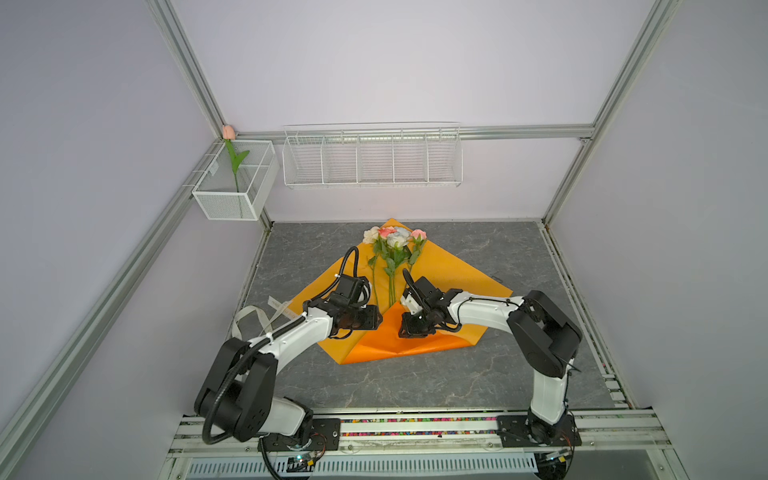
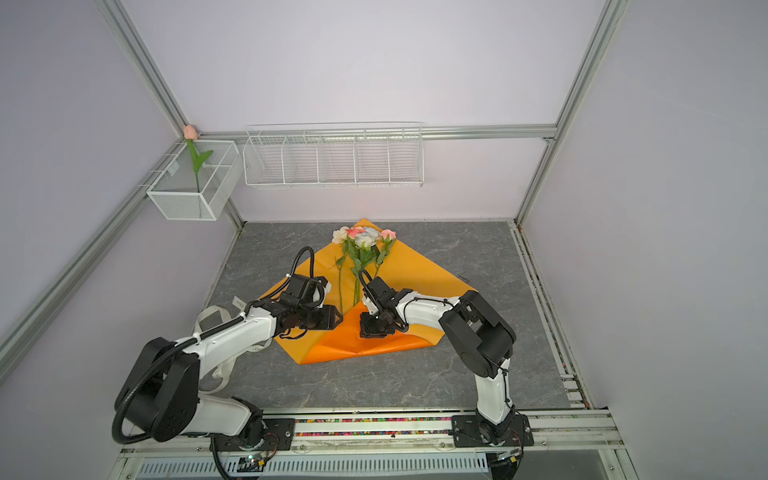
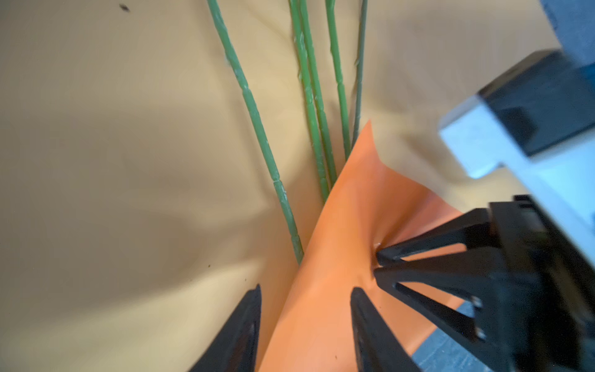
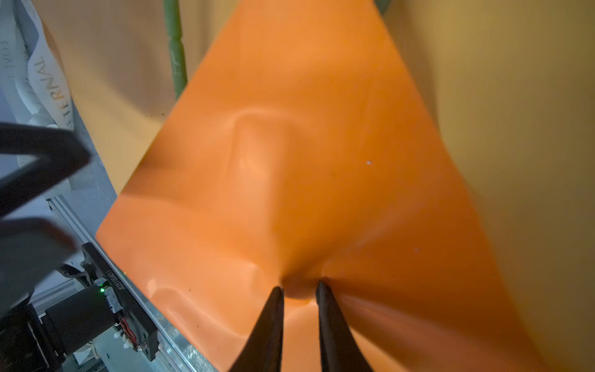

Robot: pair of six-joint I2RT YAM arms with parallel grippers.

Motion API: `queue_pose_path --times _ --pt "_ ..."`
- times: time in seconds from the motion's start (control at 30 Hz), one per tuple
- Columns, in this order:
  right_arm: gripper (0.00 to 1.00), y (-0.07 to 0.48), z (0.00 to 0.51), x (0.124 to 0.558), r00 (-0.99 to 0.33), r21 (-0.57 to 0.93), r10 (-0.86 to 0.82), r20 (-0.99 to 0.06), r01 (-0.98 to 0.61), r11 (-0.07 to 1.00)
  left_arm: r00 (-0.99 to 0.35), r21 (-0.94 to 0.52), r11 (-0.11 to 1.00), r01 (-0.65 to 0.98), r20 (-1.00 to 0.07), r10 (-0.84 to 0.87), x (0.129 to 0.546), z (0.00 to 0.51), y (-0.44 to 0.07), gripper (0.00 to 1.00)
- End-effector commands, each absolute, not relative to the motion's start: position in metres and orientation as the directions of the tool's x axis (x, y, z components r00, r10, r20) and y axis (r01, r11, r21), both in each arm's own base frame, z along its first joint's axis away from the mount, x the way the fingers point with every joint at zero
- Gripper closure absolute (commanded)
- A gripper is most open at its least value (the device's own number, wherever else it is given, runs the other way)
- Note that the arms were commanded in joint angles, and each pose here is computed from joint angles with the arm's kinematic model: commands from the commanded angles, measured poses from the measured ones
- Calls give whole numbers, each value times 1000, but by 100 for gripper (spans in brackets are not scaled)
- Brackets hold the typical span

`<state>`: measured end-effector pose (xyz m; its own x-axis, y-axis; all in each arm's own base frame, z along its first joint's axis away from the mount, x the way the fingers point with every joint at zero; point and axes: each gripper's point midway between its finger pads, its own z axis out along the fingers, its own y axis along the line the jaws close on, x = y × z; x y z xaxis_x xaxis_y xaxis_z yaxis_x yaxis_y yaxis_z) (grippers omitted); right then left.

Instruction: Tie the bouquet of fake flowers

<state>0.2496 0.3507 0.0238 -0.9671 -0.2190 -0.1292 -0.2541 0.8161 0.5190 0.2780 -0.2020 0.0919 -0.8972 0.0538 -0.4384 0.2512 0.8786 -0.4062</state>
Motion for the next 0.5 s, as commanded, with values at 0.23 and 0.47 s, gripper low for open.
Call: queue_pose_path --times 0.23,0.47 --pt "77 344 12 242 -970 469 -227 -86 -240 850 -980 -775 631 -23 -109 -169 204 114 -244 91" --pt "77 344 12 242 -969 459 -230 -88 -245 854 -985 -665 740 -103 -34 -167 177 71 -235 96"
